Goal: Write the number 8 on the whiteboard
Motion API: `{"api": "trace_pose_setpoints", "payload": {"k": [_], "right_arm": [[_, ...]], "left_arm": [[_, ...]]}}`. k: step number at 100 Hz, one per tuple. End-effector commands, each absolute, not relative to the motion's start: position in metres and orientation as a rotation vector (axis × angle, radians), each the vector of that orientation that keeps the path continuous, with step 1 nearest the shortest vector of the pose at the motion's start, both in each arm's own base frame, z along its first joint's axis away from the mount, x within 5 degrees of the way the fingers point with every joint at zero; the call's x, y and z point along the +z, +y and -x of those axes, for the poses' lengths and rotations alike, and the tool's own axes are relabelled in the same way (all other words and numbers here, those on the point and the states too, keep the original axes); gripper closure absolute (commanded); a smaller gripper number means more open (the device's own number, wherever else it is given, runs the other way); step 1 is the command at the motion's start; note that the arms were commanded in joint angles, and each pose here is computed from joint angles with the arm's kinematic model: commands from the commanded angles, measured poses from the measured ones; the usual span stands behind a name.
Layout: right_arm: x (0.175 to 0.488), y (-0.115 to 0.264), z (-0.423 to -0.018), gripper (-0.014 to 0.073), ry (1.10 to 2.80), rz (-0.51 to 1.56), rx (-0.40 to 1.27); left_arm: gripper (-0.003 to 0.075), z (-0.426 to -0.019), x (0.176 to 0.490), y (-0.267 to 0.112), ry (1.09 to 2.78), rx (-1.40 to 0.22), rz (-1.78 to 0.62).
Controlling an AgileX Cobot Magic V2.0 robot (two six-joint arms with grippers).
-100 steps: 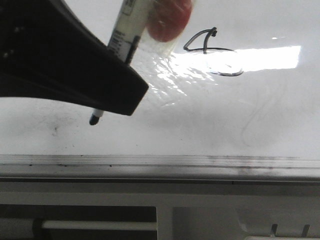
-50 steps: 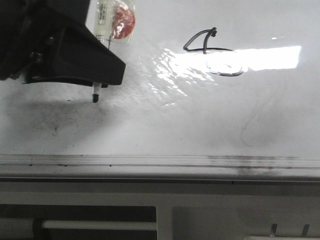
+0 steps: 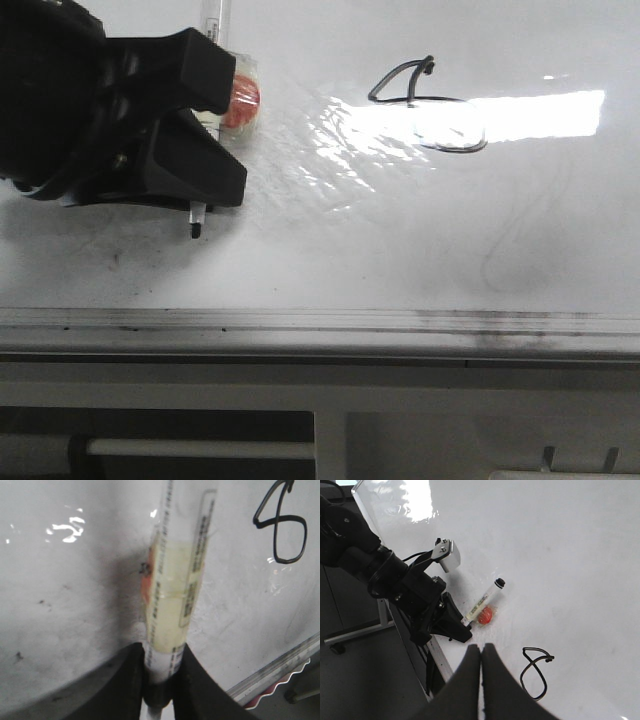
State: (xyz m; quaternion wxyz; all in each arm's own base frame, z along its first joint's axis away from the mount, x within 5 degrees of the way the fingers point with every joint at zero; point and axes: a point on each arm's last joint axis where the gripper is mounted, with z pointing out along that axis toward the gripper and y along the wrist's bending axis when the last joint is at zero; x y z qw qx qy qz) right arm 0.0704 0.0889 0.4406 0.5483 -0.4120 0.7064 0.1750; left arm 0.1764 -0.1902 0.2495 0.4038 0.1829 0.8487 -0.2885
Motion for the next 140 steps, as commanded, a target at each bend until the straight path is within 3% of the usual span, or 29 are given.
{"api": "trace_pose_setpoints", "payload": {"k": [1,58,65,77,84,111,124,140], "right_arm": [[0.457,0.086,-0.070,0.0655,1.588,0.922,0.439],[0.447,0.092,-0.072,0.0655,1.579,0.936,0.444],[0.447,0.092,-0.072,0.0655,1.579,0.936,0.444],[0.447,0.092,-0.072,0.0655,1.579,0.936,0.444],[0.448,0.093,-0.072,0.0655,1.577,0.935,0.445],[0.448,0.093,-0.072,0.0655,1.574,0.932,0.449],[0.448,0.092,-0.072,0.0655,1.571,0.932,0.439],[0.443,0.081,-0.069,0.0651,1.576,0.931,0.402]], "left_arm": [[0.0741,-0.192,0.255,-0.178,2.116,-0.551,-0.317],[0.0729,-0.198,0.258,-0.174,2.097,-0.471,-0.273],[0.0660,-0.198,0.258,-0.174,2.097,-0.471,-0.273],[0.0447,-0.198,0.258,-0.174,2.097,-0.471,-0.273],[0.0365,-0.198,0.258,-0.174,2.097,-0.471,-0.273],[0.0243,-0.197,0.262,-0.173,2.086,-0.475,-0.265],[0.0143,-0.187,0.282,-0.172,2.023,-0.593,-0.293],[0.0135,-0.158,0.322,-0.156,1.862,-0.779,-0.349]]}}
